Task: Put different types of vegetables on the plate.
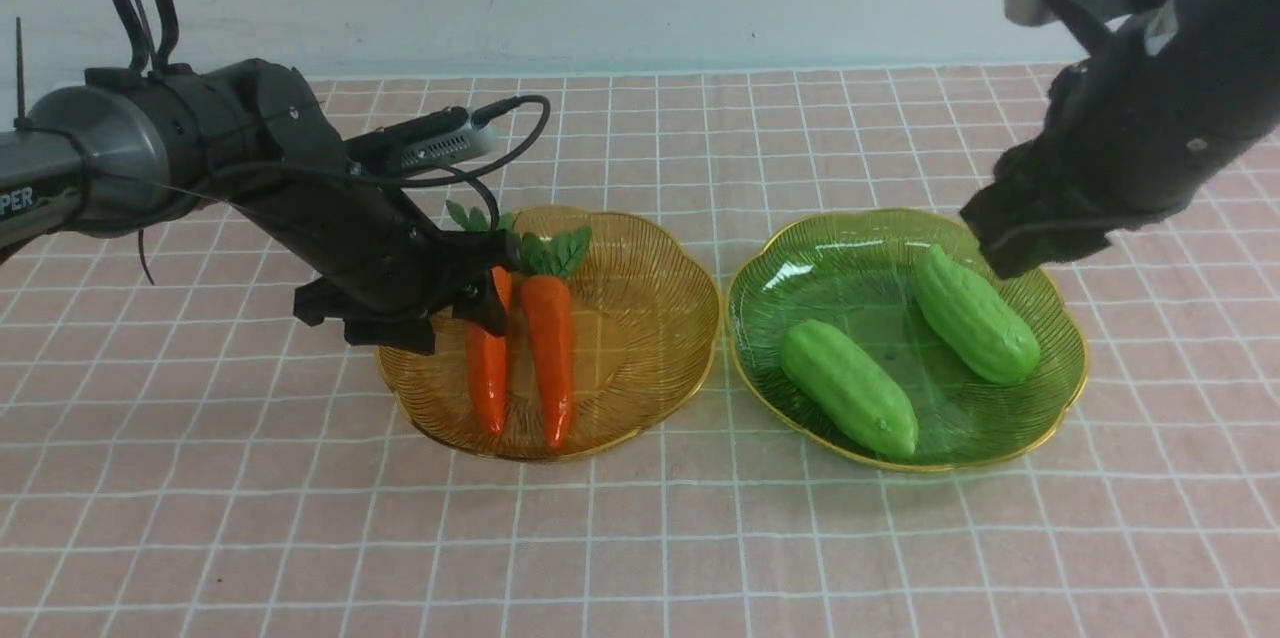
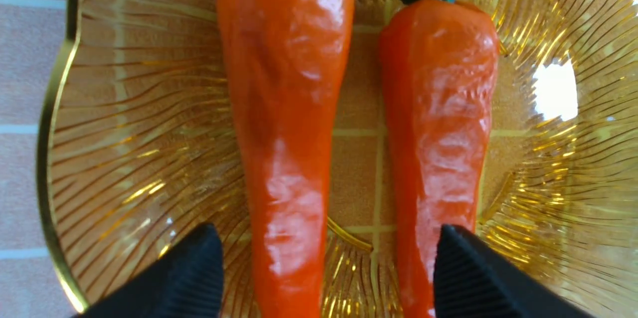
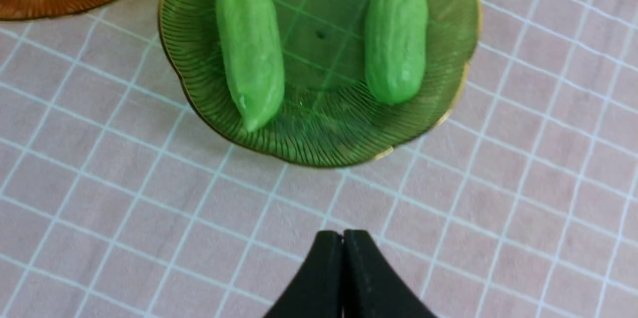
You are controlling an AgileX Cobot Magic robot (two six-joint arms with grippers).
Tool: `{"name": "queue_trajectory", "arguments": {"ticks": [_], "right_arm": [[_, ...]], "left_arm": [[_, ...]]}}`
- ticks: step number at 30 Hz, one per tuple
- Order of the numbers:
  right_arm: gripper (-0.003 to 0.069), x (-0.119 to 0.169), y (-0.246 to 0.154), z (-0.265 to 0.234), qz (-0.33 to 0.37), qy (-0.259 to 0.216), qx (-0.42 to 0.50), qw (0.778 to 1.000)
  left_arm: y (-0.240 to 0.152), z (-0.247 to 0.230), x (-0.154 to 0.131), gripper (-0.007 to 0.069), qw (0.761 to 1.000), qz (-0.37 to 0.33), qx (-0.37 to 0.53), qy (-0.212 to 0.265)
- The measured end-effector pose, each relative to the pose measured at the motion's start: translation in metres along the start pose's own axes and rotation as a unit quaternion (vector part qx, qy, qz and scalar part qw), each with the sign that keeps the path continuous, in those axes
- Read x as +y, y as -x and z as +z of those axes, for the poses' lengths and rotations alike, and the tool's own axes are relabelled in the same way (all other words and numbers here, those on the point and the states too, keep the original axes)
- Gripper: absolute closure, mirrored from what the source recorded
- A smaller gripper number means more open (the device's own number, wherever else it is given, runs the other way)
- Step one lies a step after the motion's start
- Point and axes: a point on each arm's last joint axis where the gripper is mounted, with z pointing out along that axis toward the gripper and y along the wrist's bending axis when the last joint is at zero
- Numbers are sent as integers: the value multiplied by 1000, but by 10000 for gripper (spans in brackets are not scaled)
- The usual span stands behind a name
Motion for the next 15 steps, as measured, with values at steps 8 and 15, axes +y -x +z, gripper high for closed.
{"name": "queue_trajectory", "arguments": {"ticks": [8, 15], "right_arm": [[674, 10, -105, 15, 18, -1, -247, 969], [676, 15, -111, 22, 10, 5, -376, 926]], "left_arm": [[0, 0, 0, 111, 1000, 3, 0, 2], [0, 0, 1, 122, 1000, 4, 0, 2]]}}
